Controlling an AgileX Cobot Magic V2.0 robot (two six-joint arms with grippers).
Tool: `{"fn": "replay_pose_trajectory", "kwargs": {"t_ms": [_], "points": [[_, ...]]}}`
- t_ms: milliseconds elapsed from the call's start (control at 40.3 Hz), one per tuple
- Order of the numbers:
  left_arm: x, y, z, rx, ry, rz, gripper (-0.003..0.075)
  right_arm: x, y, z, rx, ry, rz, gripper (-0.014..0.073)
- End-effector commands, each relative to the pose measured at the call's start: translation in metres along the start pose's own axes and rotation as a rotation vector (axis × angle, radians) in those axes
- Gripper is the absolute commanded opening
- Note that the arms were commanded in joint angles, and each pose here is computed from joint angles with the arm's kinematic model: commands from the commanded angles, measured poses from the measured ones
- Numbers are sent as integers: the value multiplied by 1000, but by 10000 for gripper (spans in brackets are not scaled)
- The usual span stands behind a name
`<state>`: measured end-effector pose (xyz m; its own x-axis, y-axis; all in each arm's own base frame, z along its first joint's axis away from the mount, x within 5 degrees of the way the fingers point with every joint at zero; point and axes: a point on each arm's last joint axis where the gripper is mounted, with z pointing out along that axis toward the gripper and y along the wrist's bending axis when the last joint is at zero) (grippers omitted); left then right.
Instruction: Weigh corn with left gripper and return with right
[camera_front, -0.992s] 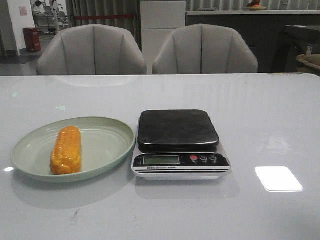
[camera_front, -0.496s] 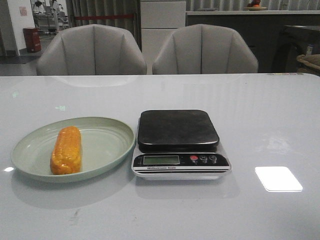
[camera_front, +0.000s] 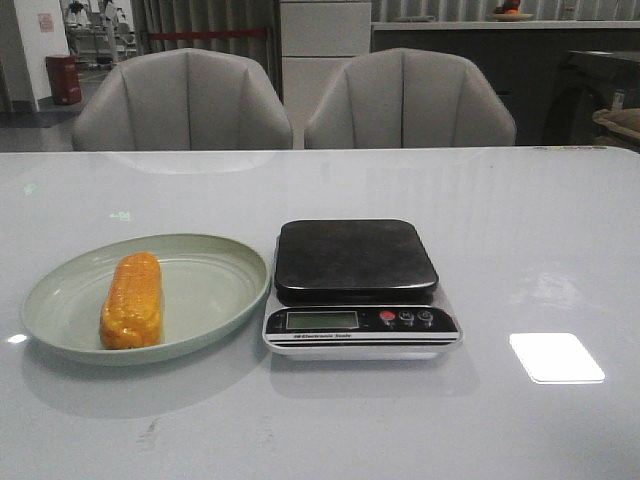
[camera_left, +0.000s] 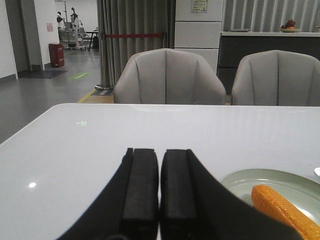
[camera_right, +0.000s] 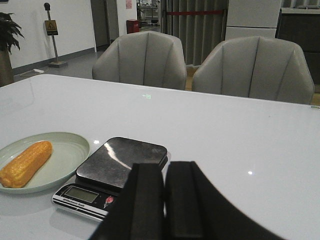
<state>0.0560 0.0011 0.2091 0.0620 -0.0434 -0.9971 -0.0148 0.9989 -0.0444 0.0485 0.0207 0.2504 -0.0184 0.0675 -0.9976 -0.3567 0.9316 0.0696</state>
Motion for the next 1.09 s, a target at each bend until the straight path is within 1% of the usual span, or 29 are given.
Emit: {"fn": "replay_pose_trajectory", "kwargs": {"t_ms": [0, 992, 1067], "points": [[-9, -1, -2, 14, -105, -11, 132, -14, -1, -1, 19, -86, -18, 165], [-9, -1, -2, 14, -105, -11, 132, -14, -1, -1, 19, -86, -18, 165], [-9, -1, -2, 14, -105, -11, 132, -13, -2, 0, 27, -84, -35, 165]]}}
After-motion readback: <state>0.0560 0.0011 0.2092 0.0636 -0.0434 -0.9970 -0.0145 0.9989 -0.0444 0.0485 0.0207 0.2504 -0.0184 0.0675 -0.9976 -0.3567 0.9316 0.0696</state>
